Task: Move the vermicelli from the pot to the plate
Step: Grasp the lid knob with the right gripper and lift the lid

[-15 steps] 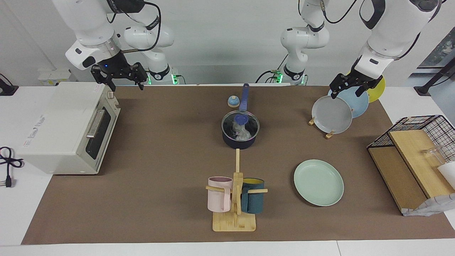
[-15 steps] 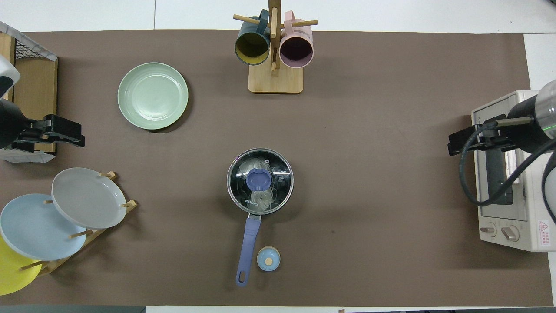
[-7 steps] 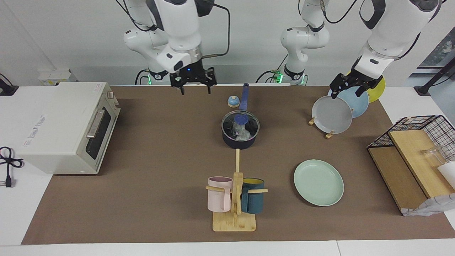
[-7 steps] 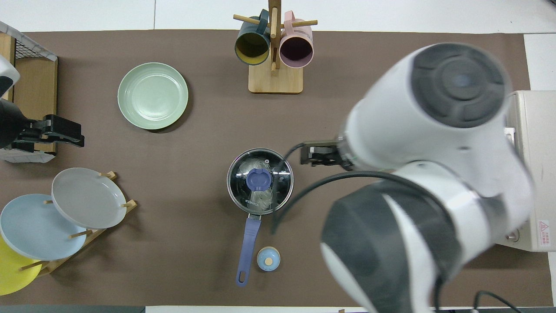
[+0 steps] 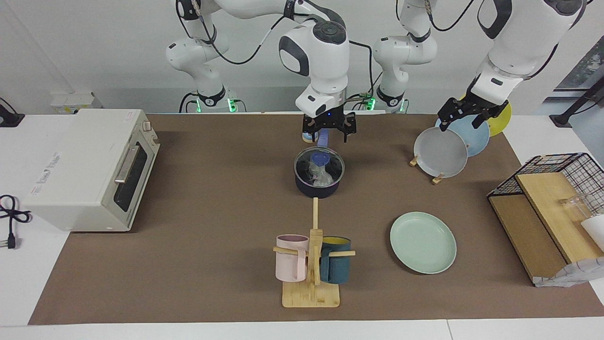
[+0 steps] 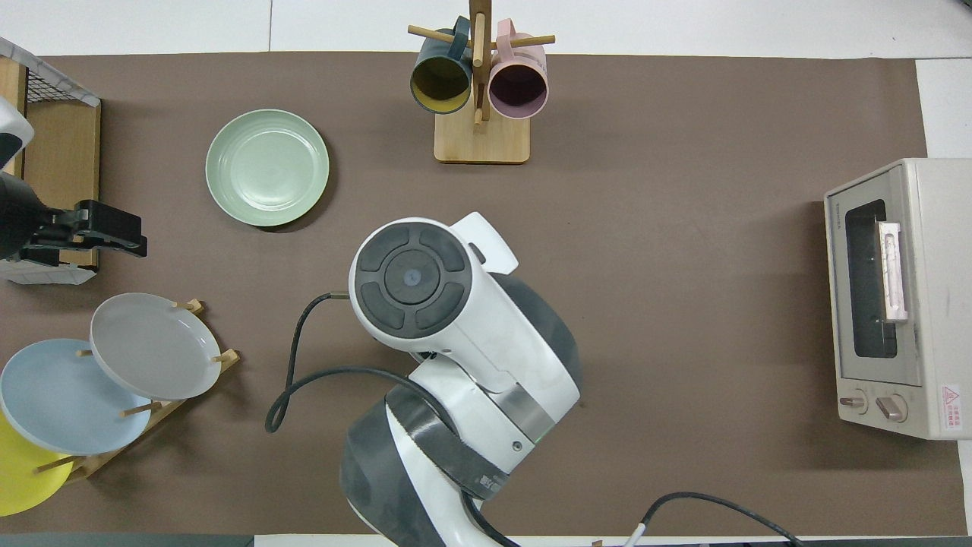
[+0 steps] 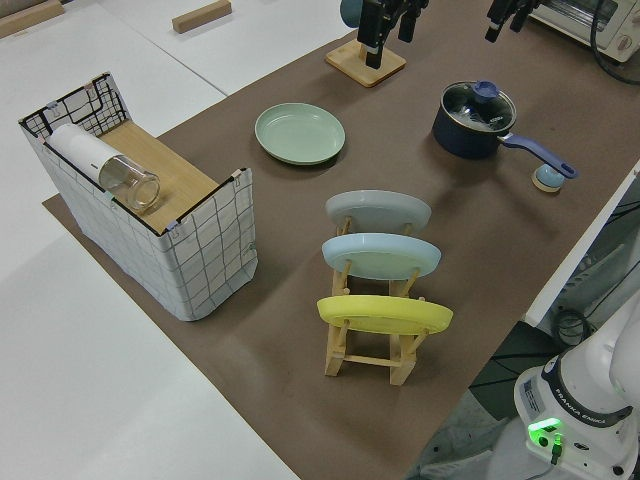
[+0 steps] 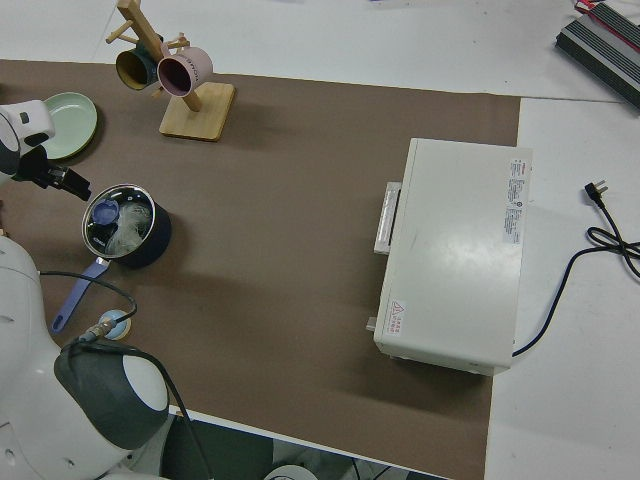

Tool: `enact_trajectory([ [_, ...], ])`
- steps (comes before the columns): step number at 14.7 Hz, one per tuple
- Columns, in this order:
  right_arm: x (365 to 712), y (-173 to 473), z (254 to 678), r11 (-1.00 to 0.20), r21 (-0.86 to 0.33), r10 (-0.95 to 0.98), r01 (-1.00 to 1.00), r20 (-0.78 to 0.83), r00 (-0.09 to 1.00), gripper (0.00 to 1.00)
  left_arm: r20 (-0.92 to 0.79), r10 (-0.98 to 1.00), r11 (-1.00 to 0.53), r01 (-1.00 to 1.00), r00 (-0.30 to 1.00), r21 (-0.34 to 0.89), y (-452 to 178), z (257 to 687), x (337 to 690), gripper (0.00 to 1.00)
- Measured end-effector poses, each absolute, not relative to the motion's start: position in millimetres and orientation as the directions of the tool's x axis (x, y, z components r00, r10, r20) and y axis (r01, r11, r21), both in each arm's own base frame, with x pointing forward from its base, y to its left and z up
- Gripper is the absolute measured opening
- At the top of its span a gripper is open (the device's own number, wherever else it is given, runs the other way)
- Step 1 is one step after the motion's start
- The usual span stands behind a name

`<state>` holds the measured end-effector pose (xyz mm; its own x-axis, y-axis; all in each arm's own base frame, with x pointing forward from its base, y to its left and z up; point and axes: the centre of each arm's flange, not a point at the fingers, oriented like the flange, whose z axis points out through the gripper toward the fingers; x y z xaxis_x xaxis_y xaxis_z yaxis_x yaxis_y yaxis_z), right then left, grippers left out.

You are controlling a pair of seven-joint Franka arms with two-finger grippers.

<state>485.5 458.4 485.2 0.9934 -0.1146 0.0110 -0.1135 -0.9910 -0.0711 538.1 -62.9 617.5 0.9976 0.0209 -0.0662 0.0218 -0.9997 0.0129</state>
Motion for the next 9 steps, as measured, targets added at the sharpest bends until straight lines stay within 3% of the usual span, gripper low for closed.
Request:
enact_trajectory([
  [5,475.3,457.0,418.3,-0.999,0.025,-0.043,-0.045,0.075,0.996,1.00,-0.066,0.029,-0.999,0.030,0.997,0.013,-58.3,617.5,538.6,1.00],
  [9,469.2,460.3,408.2,-0.999,0.038,-0.030,-0.033,0.066,0.997,1.00,-0.061,0.029,-0.999,0.030,0.998,0.014,-58.7,618.0,539.1,1.00],
])
